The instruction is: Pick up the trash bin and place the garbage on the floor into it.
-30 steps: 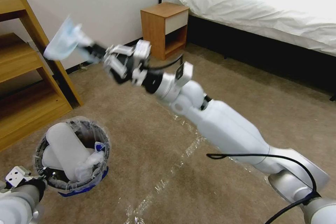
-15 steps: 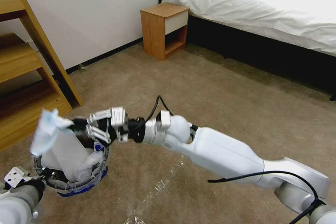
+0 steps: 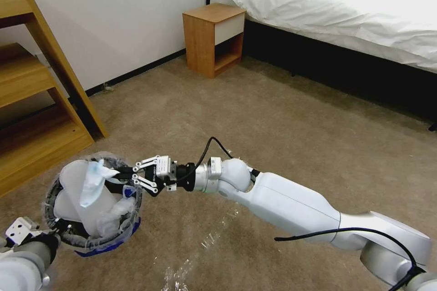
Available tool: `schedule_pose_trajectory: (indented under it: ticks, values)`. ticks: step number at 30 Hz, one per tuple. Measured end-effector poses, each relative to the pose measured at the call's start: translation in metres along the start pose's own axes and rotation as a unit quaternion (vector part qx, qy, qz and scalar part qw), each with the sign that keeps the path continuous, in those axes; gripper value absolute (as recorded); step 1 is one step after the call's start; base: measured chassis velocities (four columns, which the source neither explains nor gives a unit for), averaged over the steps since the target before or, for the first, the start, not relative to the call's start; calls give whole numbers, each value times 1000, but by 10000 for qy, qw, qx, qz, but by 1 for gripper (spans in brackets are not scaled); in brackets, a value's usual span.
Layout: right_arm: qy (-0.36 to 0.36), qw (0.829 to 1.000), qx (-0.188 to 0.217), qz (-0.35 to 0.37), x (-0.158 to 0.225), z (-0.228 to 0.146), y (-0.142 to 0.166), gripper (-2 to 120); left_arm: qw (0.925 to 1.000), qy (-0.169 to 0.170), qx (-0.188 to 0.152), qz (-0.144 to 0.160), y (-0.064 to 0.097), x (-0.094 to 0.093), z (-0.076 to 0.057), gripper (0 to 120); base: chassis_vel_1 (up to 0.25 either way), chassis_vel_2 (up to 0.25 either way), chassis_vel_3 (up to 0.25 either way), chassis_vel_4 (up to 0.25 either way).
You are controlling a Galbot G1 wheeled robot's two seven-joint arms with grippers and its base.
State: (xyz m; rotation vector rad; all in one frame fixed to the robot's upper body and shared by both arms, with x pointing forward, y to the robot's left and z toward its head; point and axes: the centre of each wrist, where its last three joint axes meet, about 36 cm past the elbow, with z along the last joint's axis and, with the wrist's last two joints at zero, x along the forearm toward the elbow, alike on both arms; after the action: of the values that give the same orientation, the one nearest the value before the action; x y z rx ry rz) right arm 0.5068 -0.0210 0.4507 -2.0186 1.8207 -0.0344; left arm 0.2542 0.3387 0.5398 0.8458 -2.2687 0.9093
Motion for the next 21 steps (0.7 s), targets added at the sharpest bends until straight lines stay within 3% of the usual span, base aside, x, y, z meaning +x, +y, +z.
schedule_pose_trajectory:
  ticks: [21]
  values:
    - [82, 9999, -81, -87, -14, 19, 0, 0, 10000, 6, 8, 26, 0, 2, 1, 0, 0, 0, 0, 0]
